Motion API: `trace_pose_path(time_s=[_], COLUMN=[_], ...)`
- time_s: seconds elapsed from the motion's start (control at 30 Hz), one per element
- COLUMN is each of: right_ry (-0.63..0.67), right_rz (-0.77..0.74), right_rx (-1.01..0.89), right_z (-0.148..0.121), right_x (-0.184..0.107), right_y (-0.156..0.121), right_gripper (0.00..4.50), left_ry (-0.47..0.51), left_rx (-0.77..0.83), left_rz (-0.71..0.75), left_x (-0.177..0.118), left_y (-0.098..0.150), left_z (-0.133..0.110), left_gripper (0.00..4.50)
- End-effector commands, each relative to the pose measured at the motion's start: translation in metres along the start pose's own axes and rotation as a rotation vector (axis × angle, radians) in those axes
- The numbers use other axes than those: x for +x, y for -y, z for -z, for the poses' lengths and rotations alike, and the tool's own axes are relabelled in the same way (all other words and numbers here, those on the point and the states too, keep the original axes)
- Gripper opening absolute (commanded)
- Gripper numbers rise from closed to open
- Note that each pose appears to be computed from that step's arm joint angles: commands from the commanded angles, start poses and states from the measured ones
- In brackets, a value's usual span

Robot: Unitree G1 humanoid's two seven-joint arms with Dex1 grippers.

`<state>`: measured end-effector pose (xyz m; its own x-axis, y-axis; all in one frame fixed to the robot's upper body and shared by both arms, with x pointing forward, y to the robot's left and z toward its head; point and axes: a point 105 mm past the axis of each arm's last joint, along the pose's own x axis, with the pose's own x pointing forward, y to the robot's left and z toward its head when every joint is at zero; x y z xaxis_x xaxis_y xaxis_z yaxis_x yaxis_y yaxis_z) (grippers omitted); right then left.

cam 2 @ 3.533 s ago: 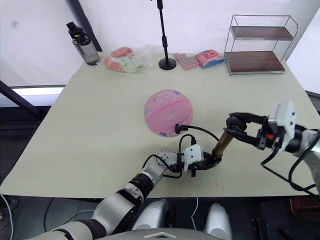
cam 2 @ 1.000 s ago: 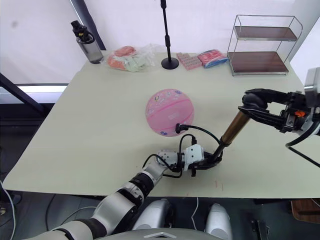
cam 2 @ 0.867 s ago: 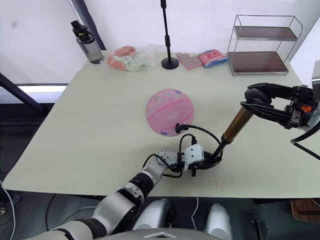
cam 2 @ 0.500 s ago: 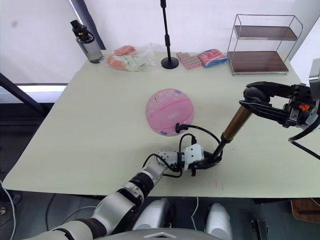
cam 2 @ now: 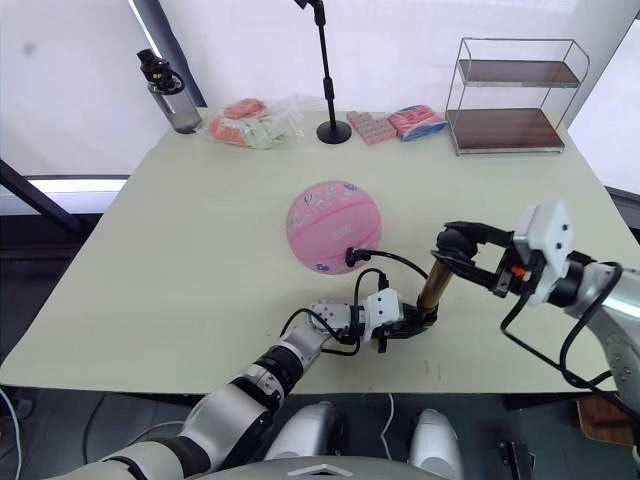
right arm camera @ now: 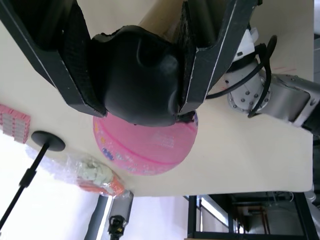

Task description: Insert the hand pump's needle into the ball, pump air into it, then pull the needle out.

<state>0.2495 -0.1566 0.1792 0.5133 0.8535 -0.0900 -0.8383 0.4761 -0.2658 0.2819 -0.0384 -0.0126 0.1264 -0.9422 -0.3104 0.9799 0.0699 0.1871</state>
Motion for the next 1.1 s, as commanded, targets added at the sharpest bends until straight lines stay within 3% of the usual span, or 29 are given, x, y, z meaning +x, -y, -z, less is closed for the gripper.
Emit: trace_pose_path(time_s=[0.03,0.17,0.5,0.57,0.6,0.73,0.77,1.1], right_ry=[-0.123,-0.168,-0.153,-0.152,-0.152,-0.159,-0.161,-0.115], right_rz=[-0.014,-0.019,-0.031,-0.028,-0.027,-0.021,-0.019,0.006], right_rx=[0.064,0.047,0.018,0.014,0.012,-0.003,-0.008,-0.063], right_z=[0.047,0.069,0.079,0.079,0.078,0.079,0.079,0.059], right_x=[0.009,0.011,0.015,0.015,0.015,0.013,0.012,0.008], right_y=[-0.013,-0.021,-0.032,-0.032,-0.032,-0.031,-0.031,-0.02], right_gripper=[1.71,1.71,1.71,1.71,1.71,1.71,1.71,1.71], left_ry=[-0.168,-0.168,-0.167,-0.163,-0.159,-0.134,-0.127,0.009], left_rx=[-0.106,-0.103,-0.119,-0.128,-0.13,-0.126,-0.123,-0.056], left_rz=[0.075,0.073,0.09,0.092,0.09,0.087,0.089,0.115], left_x=[-0.01,-0.01,-0.011,-0.012,-0.012,-0.014,-0.015,-0.05], left_y=[0.031,0.031,0.029,0.029,0.027,0.021,0.019,0.006], left_z=[0.049,0.049,0.048,0.047,0.046,0.039,0.037,0.002], left_gripper=[1.12,1.12,1.12,2.1,2.3,4.19,4.46,4.46])
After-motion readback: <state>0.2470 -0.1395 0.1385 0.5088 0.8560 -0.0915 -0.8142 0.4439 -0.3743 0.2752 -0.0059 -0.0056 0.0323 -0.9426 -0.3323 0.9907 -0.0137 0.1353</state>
